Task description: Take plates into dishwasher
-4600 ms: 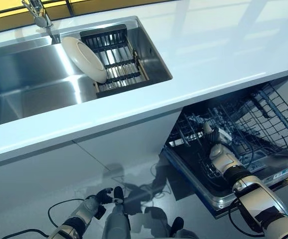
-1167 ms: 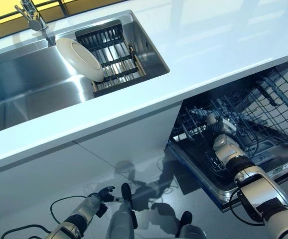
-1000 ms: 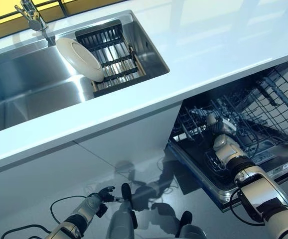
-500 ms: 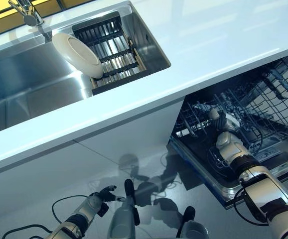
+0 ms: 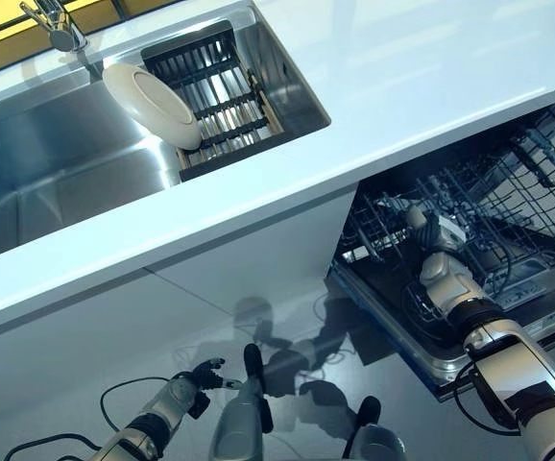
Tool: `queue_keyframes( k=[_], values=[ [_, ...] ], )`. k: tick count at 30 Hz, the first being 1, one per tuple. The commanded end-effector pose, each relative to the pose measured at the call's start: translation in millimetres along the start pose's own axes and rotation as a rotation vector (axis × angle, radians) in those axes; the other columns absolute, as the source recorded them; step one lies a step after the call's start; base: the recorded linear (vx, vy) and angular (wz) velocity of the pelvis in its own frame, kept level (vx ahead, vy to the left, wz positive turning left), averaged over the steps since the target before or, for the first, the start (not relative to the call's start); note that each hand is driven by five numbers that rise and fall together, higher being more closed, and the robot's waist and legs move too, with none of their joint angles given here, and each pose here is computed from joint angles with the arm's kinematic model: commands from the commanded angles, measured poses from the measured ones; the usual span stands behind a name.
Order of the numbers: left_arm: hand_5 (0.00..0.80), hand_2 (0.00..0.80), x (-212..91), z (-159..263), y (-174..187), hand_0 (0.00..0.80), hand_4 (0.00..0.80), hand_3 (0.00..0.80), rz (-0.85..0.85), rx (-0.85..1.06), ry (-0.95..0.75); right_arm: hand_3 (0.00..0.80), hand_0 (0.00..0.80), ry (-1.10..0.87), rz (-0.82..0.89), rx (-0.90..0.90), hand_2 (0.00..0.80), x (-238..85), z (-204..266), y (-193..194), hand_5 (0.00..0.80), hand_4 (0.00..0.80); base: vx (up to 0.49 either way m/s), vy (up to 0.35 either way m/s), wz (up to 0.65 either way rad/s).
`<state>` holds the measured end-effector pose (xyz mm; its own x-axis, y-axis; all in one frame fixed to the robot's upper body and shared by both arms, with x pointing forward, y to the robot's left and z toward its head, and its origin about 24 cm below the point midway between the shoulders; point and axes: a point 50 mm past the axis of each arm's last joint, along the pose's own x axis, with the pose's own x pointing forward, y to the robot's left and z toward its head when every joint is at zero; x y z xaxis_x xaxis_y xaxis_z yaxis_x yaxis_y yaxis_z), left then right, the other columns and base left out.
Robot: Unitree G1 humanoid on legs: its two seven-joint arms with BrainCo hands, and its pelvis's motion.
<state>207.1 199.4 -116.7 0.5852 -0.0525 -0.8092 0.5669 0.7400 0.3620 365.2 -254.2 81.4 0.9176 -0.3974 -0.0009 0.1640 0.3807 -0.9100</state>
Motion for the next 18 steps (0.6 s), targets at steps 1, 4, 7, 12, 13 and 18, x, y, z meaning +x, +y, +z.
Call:
queue_keyframes(
  k=[1, 4, 7, 12, 13, 18],
  values=[
    [0.0, 0.0, 5.6, 38.4, 6.1, 0.0, 0.0, 0.0, 0.017, 0.046, -0.111, 0.8, 0.8, -0.063, 0.107, 0.095, 0.8, -8.6, 28.0, 23.3, 0.8, 0.8, 0.0, 0.0, 0.0],
    [0.0, 0.0, 5.6, 38.4, 6.1, 0.0, 0.0, 0.0, 0.017, 0.049, -0.111, 0.8, 0.8, -0.052, 0.107, 0.095, 0.8, -8.1, 26.1, 23.0, 0.8, 0.8, 0.0, 0.0, 0.0],
    [0.0, 0.0, 5.5, 38.2, 6.5, 0.0, 0.0, 0.0, 0.017, 0.048, -0.112, 0.8, 0.8, -0.039, 0.11, 0.094, 0.8, -8.4, 23.8, 24.7, 0.8, 0.8, 0.0, 0.0, 0.0],
    [0.0, 0.0, 5.4, 38.2, 6.7, 0.0, 0.0, 0.0, 0.015, 0.052, -0.114, 0.8, 0.8, -0.026, 0.137, 0.09, 0.8, -12.8, 20.1, 33.3, 0.8, 0.8, -0.008, -0.013, 0.0],
    [0.0, 0.0, 5.5, 38.7, 6.9, 0.0, 0.0, 0.0, 0.016, 0.053, -0.115, 0.8, 0.8, -0.025, 0.139, 0.091, 0.8, -13.5, 19.4, 34.5, 0.8, 0.8, -0.033, -0.045, 0.0],
    [0.0, 0.0, 5.8, 40.4, 7.2, 0.0, 0.0, 0.0, 0.018, 0.061, -0.112, 0.8, 0.8, -0.011, 0.147, 0.092, 0.8, -15.6, 15.8, 38.6, 0.8, 0.8, -0.031, -0.046, 0.0]
  ],
)
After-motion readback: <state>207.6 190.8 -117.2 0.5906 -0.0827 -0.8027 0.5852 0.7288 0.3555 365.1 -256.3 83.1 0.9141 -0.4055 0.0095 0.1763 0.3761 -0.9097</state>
